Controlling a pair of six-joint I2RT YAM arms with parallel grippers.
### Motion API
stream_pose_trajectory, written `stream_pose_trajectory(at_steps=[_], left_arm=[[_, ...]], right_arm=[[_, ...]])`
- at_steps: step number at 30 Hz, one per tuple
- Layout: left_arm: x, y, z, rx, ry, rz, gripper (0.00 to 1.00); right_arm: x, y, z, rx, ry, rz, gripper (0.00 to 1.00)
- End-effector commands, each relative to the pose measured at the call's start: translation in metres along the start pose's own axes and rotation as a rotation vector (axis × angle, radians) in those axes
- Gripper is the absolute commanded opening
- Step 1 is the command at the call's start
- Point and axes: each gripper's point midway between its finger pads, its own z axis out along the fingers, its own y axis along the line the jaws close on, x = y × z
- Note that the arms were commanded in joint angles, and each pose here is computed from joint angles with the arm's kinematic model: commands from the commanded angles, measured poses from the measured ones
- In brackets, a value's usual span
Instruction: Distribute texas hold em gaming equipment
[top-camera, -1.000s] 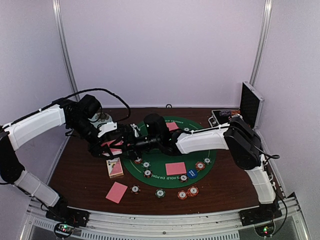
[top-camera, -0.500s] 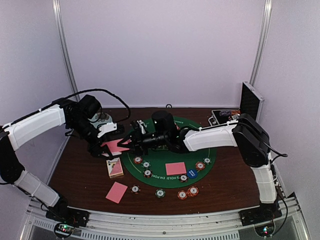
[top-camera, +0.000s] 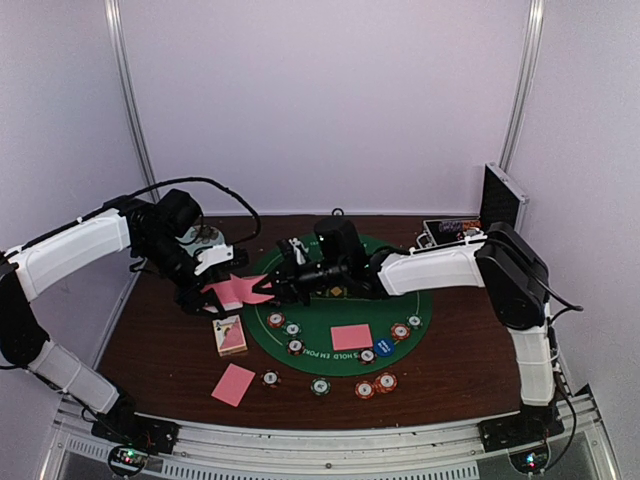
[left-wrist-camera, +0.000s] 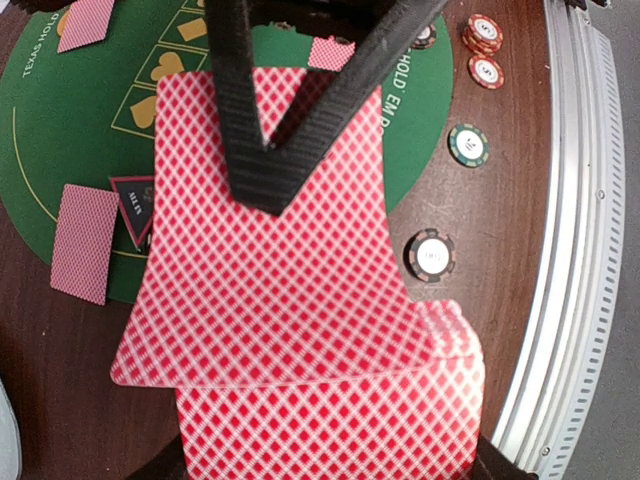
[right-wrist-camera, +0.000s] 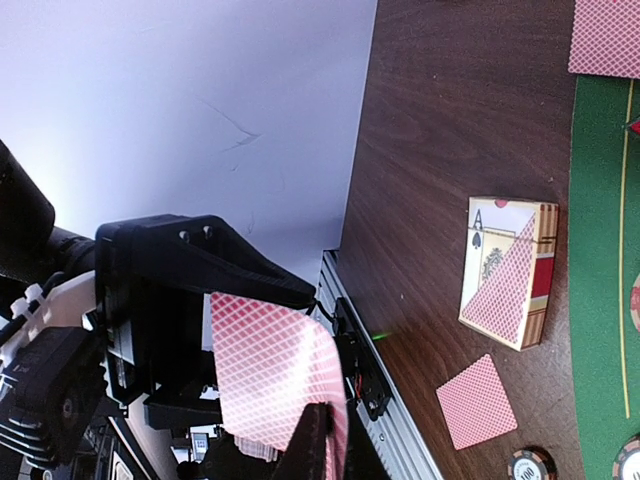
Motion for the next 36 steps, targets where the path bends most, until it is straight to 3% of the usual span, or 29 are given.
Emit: stream_pose_trajectory(at_steps=[1, 15, 36], left_arm=[[-0.011, 0.000, -0.007, -0.021, -0.051, 0.048, 0.00], [-0.009, 0.001, -0.009, -0.037, -0.046, 0.055, 0.00], [-0.009, -0.002, -0.006, -0.016, -0.049, 0.042, 0.00]], right_arm=[[-0.003, 0.025, -0.019, -0.011, -0.023, -0.037, 0.06], [-0.058, -0.011, -0.058, 0.070, -0.110, -0.022, 0.02], [-0.158, -0.105, 0.014, 0.195, -0.226, -0.039, 0.07]])
